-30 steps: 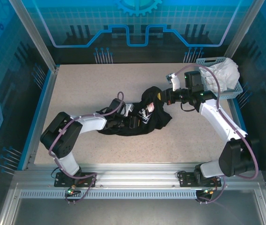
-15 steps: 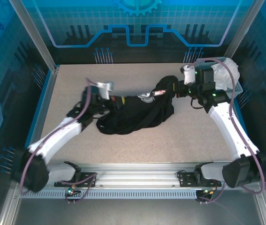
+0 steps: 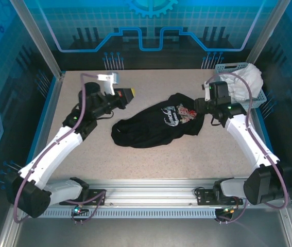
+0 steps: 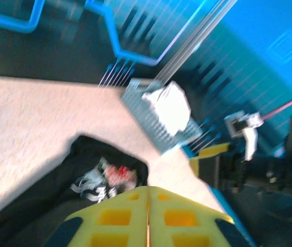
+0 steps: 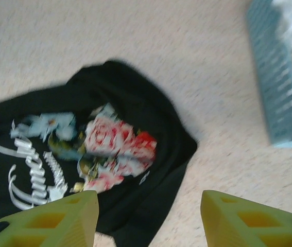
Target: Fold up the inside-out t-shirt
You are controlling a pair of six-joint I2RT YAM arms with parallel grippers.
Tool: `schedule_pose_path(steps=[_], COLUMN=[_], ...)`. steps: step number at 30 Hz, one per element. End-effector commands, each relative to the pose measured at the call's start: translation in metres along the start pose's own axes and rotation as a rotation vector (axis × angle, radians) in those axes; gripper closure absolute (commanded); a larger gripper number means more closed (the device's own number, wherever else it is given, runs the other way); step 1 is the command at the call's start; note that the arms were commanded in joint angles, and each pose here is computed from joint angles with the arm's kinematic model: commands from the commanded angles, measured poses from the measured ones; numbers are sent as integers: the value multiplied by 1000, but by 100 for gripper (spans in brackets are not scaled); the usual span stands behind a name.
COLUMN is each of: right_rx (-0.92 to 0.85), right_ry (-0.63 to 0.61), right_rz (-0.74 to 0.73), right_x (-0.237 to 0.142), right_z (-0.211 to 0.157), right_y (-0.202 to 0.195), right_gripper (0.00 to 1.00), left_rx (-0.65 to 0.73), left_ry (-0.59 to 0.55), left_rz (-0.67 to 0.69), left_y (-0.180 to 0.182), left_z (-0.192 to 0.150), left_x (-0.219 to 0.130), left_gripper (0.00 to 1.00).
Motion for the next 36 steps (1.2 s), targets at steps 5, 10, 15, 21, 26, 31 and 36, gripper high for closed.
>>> schedule_pose_path(steps=[5,10,15,21,26,31,36], right_rx=[32,42,46,59,47,91,172], right_ry=[17,0,7,0,-4,48,82], right_rz=[131,170,188,222,333,368,383], right_x=[8,6,7,8,13,28,52], right_z=[-14,-11,-11,-17,-35,-66,-73], right_y=[13,16,17,21,38,51,55], right_gripper=[43,43,43,43,41,28,23], left_rx=[174,160,141,151,176,182,185], left_ry=[427,570,637,582,419,255,187], left_rz=[278,313,347,311,194,91,61], left_y=[44,61,73,68,26,-10,-21], left_z=[-116,-168,-187,-176,-119,-68,-43], left_x=[70,105,129,137,108,61,35], left_gripper=[45,33,36,81,100,100,100])
Point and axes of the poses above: each hand's point on the last joint's axis, 136 mm out from that joint toward the fingers, its own x axis out along the fingers, its own y axis along the line the jaws close on, z = x × y, the point moved 9 cm from there along -x, back along the fingers, and after that the axes turned 1 degree about -x, right-handed, at the moved point
